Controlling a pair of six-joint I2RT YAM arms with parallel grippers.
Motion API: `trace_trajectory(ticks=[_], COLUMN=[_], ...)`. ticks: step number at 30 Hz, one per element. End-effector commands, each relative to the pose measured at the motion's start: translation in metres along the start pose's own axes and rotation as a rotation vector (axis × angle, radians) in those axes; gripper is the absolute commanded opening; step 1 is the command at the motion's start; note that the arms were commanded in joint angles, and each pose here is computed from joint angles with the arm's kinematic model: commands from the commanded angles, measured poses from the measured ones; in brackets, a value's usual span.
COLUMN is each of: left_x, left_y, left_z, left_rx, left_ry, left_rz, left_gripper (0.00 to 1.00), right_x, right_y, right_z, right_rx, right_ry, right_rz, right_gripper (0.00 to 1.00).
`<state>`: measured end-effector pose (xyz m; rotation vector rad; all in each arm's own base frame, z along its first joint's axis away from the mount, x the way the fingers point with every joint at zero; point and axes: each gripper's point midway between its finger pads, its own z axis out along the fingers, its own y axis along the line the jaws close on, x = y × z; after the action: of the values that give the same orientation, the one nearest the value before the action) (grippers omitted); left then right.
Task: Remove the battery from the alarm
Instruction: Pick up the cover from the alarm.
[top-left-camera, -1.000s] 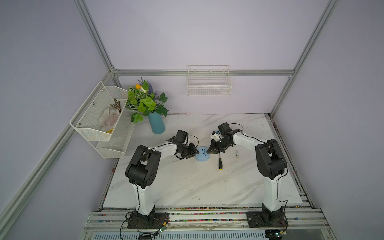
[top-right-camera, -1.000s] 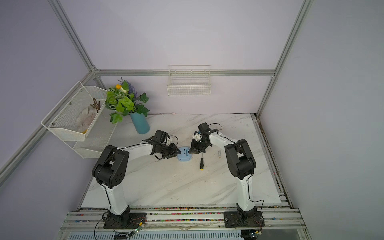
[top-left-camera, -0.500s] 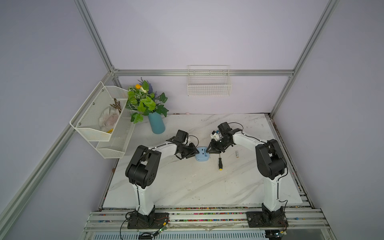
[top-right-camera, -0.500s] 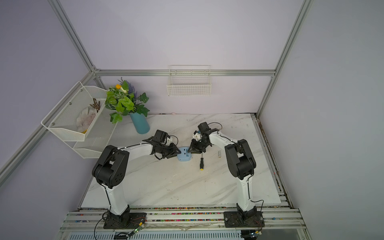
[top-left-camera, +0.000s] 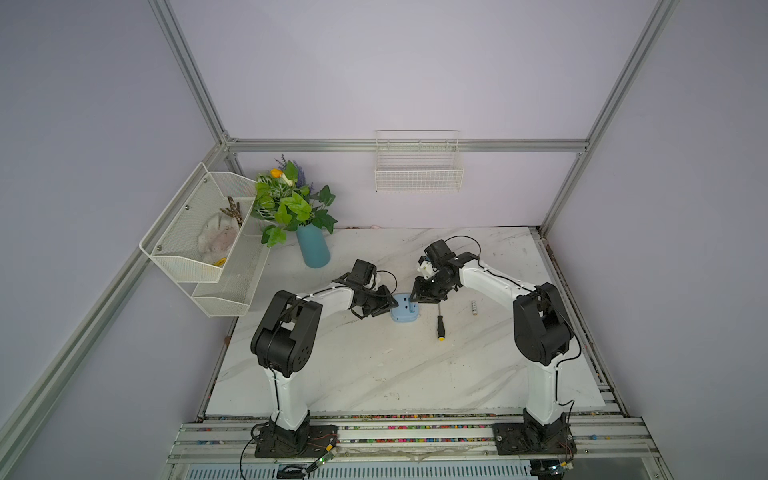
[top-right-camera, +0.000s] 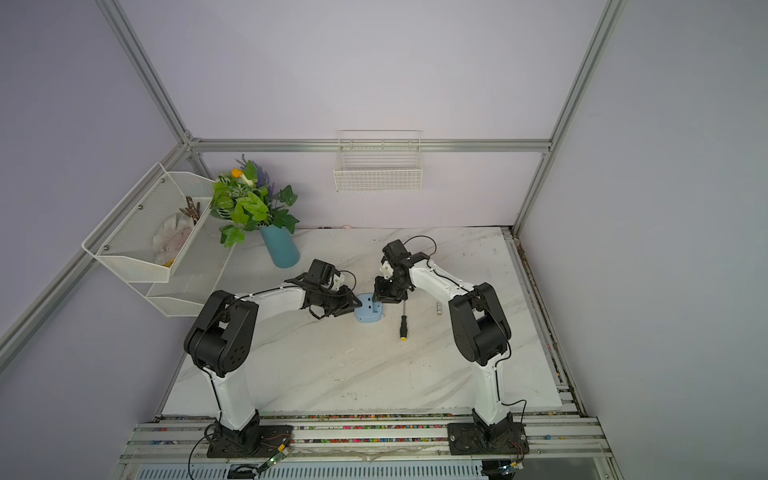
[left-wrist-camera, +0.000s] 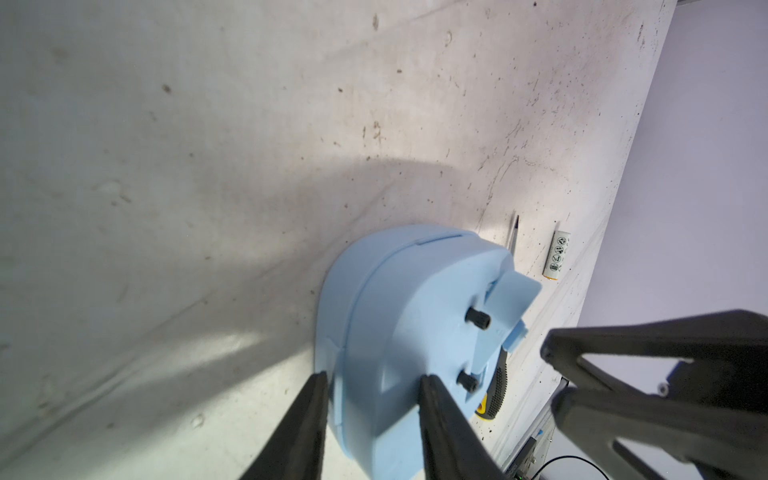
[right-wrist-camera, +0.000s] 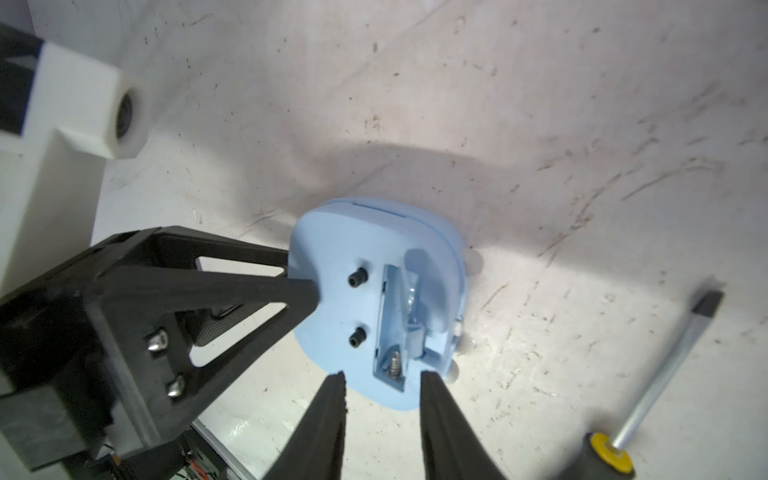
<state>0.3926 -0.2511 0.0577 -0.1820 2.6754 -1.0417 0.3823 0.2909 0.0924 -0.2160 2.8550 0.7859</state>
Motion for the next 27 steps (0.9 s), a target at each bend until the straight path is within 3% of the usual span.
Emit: trace_trajectory(ticks=[1,10,27], left_x=[-0.006,-0.008,-0.008], left_y=[0.000,0.000,-0.001], left_z=[-0.001,-0.001,-0.001], left_rx=[0.008,0.013,0.017], left_ry=[-0.018,-0.022,-0.023], left_rz=[-0.002,-0.006,-0.006], left_gripper=[0.40,0.40,0.40], right_x=[-0.001,-0.006,-0.007], right_y=[0.005,-0.001,-0.004], right_z=[-0.013,-0.011,0.001], right_rx=[0.062,0.158,0.169], right_ry=[-0.034,-0.098,-0.126], right_rz=[-0.018,-0.002,0.017], right_gripper=[0.35,0.31,0.26])
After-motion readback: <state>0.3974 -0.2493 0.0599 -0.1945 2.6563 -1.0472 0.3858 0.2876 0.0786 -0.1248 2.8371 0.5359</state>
